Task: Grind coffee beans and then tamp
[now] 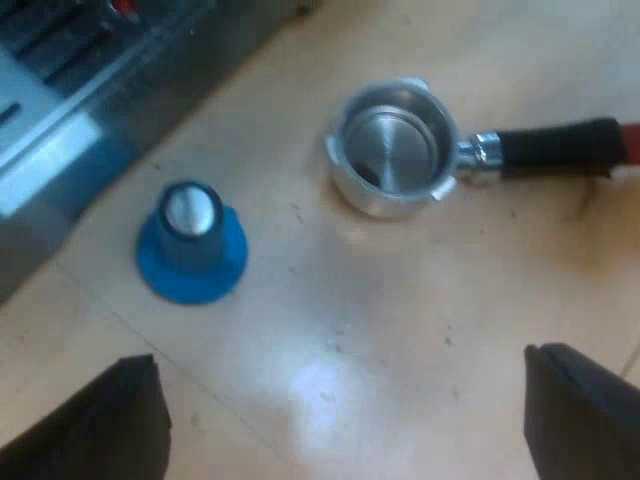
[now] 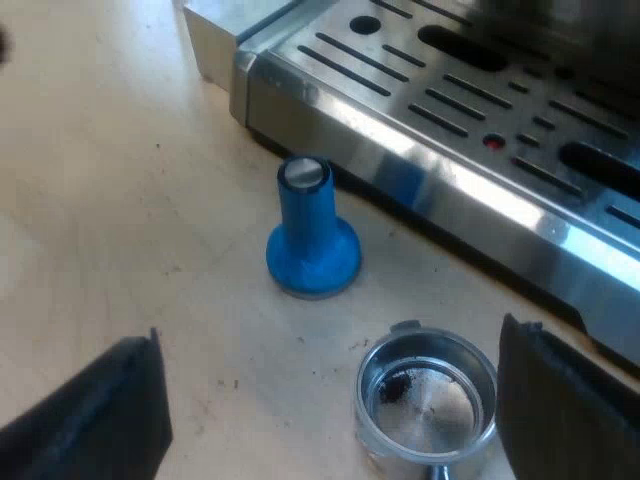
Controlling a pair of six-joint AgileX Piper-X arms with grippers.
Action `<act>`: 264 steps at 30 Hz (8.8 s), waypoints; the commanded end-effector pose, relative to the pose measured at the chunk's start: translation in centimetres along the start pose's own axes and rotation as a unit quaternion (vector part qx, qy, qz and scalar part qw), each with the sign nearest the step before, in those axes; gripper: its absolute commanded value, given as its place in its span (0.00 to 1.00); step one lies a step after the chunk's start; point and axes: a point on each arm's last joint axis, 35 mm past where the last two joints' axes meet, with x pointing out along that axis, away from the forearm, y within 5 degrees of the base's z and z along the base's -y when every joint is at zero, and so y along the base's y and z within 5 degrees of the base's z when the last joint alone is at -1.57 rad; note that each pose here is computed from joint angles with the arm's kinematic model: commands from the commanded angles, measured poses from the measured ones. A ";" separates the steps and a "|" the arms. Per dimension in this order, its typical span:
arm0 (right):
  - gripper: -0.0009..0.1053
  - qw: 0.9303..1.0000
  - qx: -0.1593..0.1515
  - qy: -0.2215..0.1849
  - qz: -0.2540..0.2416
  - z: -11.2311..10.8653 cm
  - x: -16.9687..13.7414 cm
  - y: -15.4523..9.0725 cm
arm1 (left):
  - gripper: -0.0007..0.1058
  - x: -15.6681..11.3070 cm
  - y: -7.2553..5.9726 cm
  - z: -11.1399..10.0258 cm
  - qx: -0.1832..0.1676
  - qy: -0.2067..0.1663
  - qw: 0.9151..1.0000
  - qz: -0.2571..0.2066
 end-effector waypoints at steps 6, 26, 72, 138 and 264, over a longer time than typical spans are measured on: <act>0.67 0.999 -0.045 -0.014 -0.001 0.4 0.0 0.0 | 0.72 4.2 0.7 3.0 -0.015 0.053 0.998 0.020; 0.67 0.999 -0.043 -0.014 -0.001 0.4 0.0 0.0 | 0.72 12.3 3.1 4.2 -0.026 0.125 0.990 0.057; 0.67 0.998 -0.047 -0.004 -0.033 0.0 -2.0 -1.1 | 0.01 8.0 1.8 4.4 0.011 0.090 0.994 0.058; 0.67 0.998 -0.041 -0.005 -0.047 -9.1 -2.6 0.6 | 0.01 13.6 -5.4 6.9 0.115 0.136 0.984 0.016; 0.67 0.995 -0.039 -0.032 0.083 -2.4 -3.4 1.3 | 0.01 4.2 6.4 2.2 -0.091 0.102 0.984 0.117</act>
